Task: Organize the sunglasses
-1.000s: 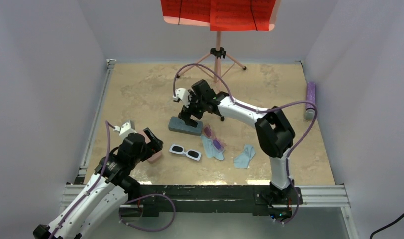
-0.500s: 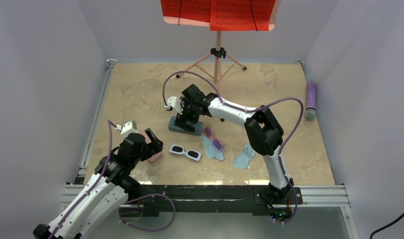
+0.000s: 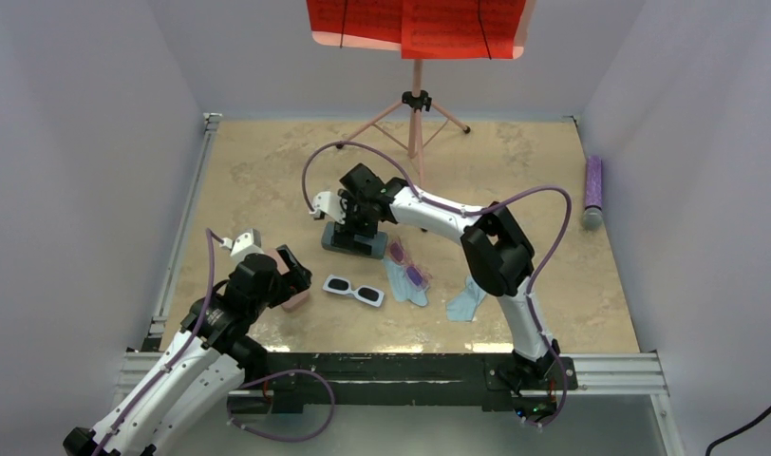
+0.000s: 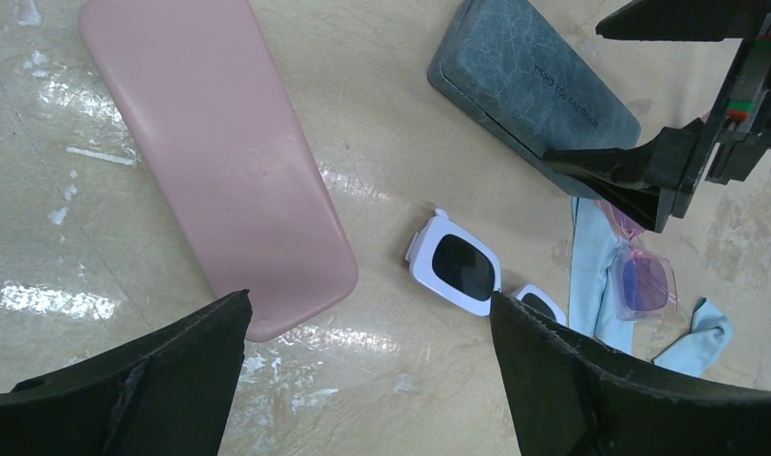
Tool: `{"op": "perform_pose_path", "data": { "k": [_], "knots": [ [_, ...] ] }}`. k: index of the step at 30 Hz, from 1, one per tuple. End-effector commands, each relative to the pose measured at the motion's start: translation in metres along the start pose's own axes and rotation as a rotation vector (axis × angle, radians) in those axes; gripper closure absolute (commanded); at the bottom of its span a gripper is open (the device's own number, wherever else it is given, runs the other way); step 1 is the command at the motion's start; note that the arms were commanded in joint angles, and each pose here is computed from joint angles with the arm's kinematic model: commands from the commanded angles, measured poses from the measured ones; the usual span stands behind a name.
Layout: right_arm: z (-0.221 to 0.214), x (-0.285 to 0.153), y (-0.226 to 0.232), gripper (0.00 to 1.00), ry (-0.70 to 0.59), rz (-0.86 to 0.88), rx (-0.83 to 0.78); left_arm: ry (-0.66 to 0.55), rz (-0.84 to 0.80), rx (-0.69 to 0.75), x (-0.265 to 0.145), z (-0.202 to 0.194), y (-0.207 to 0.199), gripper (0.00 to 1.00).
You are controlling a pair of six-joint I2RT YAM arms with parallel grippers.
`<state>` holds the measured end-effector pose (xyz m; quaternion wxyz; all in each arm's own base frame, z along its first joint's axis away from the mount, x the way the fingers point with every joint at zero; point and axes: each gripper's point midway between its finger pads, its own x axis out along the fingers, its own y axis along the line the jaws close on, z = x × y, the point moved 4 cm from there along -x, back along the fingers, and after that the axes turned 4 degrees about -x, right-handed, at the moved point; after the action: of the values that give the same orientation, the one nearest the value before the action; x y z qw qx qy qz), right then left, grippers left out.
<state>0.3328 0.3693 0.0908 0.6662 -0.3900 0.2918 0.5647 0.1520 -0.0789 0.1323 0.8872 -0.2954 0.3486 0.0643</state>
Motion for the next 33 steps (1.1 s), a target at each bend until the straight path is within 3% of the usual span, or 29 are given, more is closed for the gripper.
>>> {"op": "perform_pose_path", "data": {
  "k": [1, 12, 23, 25, 29, 31, 33],
  "knots": [
    [-0.013, -0.004, 0.007, 0.01, 0.052, 0.023, -0.029, -0.026, -0.046, 0.007, -0.003, 0.008, -0.01, 0.0],
    [-0.007, 0.002, 0.002, 0.06, 0.024, 0.002, -0.01, -0.028, -0.044, 0.004, -0.002, 0.008, -0.009, 0.0],
    [-0.012, 0.013, -0.008, 0.1, 0.083, -0.016, 0.008, -0.027, -0.044, -0.003, -0.003, 0.008, -0.01, 0.0],
    [-0.012, 0.013, -0.007, 0.17, 0.081, -0.01, -0.001, -0.029, -0.042, -0.004, -0.004, 0.009, -0.01, 0.0],
    [-0.012, 0.016, -0.001, 0.53, 0.074, 0.026, 0.0, -0.032, -0.04, -0.004, -0.004, 0.009, -0.009, 0.0],
    [-0.007, 0.01, -0.001, 0.65, 0.053, 0.029, 0.015, -0.032, -0.045, -0.004, -0.004, 0.009, -0.01, 0.0],
    [0.006, -0.006, -0.003, 0.68, 0.0, 0.009, 0.028, -0.029, -0.079, 0.005, -0.005, 0.009, -0.014, 0.0]
  ]
}}
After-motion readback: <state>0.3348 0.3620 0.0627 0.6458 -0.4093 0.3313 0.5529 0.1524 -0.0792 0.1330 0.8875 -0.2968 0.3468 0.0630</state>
